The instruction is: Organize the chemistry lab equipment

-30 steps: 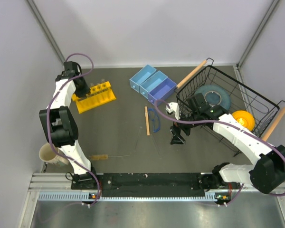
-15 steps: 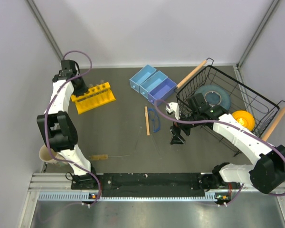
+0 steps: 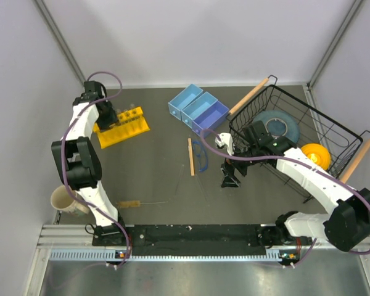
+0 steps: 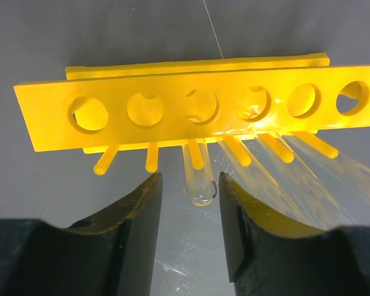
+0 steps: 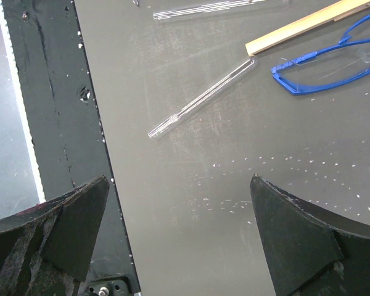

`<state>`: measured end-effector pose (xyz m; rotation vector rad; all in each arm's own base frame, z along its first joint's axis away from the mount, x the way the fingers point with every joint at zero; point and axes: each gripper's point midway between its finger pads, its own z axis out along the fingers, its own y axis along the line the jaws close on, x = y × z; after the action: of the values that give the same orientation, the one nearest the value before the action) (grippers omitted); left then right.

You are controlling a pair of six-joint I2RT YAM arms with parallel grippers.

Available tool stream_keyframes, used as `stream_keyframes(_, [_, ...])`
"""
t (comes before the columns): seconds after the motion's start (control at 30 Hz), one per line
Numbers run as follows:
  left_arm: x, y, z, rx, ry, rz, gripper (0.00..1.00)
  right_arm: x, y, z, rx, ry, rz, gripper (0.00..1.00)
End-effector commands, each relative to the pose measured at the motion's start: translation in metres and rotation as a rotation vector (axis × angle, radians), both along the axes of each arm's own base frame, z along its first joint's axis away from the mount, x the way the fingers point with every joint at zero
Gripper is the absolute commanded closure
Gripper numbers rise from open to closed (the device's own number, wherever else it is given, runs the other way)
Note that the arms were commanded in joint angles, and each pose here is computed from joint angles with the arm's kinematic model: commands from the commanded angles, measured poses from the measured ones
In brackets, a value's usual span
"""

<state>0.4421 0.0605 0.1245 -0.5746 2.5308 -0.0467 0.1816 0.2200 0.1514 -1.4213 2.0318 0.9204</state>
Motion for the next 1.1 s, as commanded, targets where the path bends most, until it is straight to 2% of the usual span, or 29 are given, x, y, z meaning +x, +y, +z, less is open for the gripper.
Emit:
stream_keyframes(0.0, [0.004,0.007,0.036,0.03,-0.084,0.01,0.45,0.002,0.0,0.004,0.013,-0.01,0.004,0.01])
stream_keyframes(0.27, [-0.031,0.006,0.084,0.062,-0.191,0.048,0.22,0.001,0.0,0.013,-0.026,-0.028,0.034,0.01])
stream_keyframes(0.3, [-0.039,0.004,0.106,0.067,-0.256,0.047,0.21,0.0,0.003,0.014,-0.046,-0.052,0.051,0.01])
stream_keyframes(0.37, [-0.056,-0.001,0.108,0.056,-0.276,0.041,0.14,-0.003,0.007,0.014,-0.058,-0.067,0.07,0.01])
stream_keyframes(0.4, [-0.068,-0.004,0.13,0.065,-0.344,0.041,0.12,-0.009,0.012,0.013,-0.06,-0.069,0.094,0.01])
stream_keyframes(0.47, [-0.086,-0.01,0.129,0.057,-0.363,0.031,0.07,-0.013,0.019,0.011,-0.06,-0.075,0.111,0.01])
stream_keyframes(0.5, [-0.098,-0.013,0.145,0.063,-0.423,0.028,0.06,-0.017,0.024,0.006,-0.081,-0.065,0.118,0.01])
stream_keyframes(0.53, [-0.106,-0.014,0.138,0.063,-0.43,0.029,0.05,-0.017,0.028,0.003,-0.089,-0.063,0.114,0.01])
stream_keyframes(0.6, [-0.123,-0.029,0.155,0.026,-0.523,-0.015,0.01,-0.012,0.037,-0.007,-0.124,-0.047,0.081,0.01])
stream_keyframes(0.7, [-0.143,-0.053,0.153,-0.06,-0.571,-0.085,0.01,-0.009,0.051,-0.025,-0.168,-0.023,0.026,0.02])
stream_keyframes(0.8, [-0.159,-0.081,0.137,-0.198,-0.555,-0.153,0.01,0.001,0.059,-0.044,-0.225,-0.041,-0.057,0.05])
stream_keyframes(0.83, [-0.166,-0.099,0.125,-0.292,-0.529,-0.195,0.01,0.004,0.061,-0.054,-0.258,-0.033,-0.077,0.06])
stream_keyframes(0.93, [-0.185,-0.119,0.108,-0.401,-0.505,-0.234,0.01,0.011,0.069,-0.07,-0.3,0.005,-0.163,0.16])
stream_keyframes(1.07, [-0.199,-0.126,0.101,-0.428,-0.54,-0.245,0.01,0.012,0.078,-0.083,-0.315,0.067,-0.213,0.22])
